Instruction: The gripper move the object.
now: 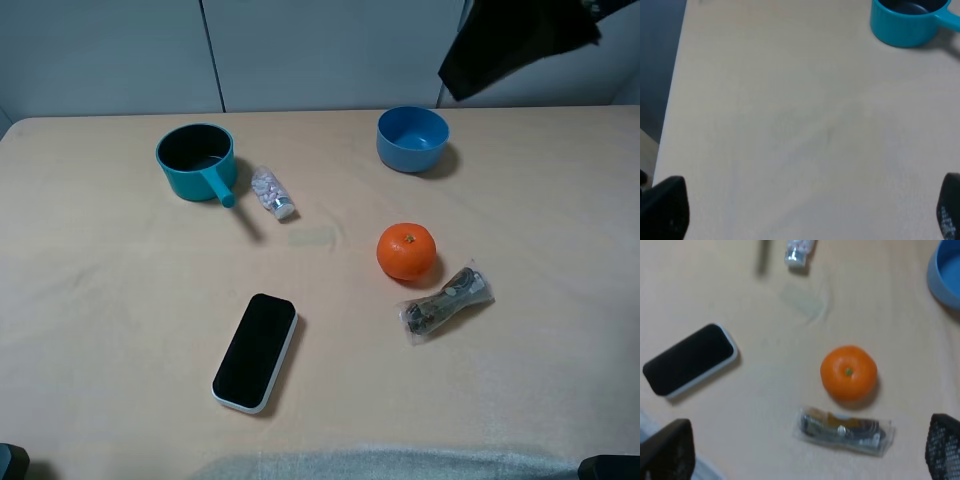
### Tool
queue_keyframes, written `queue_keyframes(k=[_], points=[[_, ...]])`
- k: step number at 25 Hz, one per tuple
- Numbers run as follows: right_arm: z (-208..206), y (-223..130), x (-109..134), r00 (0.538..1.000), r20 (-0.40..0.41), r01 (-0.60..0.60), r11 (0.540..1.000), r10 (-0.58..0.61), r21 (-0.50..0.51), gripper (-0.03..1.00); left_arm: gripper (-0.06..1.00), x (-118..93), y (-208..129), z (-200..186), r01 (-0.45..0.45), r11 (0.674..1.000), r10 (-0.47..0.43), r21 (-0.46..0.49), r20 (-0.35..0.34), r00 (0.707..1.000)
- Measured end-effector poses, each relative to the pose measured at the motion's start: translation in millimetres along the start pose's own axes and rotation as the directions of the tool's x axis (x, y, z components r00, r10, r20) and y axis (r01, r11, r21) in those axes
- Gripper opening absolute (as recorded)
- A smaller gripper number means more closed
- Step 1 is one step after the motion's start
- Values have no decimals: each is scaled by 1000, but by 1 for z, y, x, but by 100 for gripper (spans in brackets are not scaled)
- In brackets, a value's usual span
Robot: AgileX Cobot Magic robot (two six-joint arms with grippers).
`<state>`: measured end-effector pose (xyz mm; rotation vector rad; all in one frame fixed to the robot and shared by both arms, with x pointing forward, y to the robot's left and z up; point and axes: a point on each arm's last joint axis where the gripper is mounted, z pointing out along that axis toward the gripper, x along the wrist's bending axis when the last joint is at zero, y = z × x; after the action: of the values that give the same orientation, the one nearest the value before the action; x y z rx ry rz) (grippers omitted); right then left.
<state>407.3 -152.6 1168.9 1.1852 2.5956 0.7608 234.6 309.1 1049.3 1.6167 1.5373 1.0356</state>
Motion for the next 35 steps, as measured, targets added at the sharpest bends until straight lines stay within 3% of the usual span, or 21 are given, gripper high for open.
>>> queue_keyframes(k=[13, 19, 27, 35], points=[[-18, -100, -3, 999, 53, 14, 1000, -13, -12, 69, 99, 0, 0, 0, 0, 1000, 0, 0, 0, 1000], [-27, -144, -15, 984, 126, -119, 989, 129, -85, 69, 99, 0, 0, 0, 0, 1000, 0, 0, 0, 1000], [-40, -201, -17, 885, 272, -280, 899, 378, -336, 69, 99, 0, 0, 0, 0, 1000, 0, 0, 0, 1000], [-32, -239, -4, 782, 349, -258, 778, 516, -573, 69, 99, 0, 0, 0, 0, 1000, 0, 0, 0, 1000]])
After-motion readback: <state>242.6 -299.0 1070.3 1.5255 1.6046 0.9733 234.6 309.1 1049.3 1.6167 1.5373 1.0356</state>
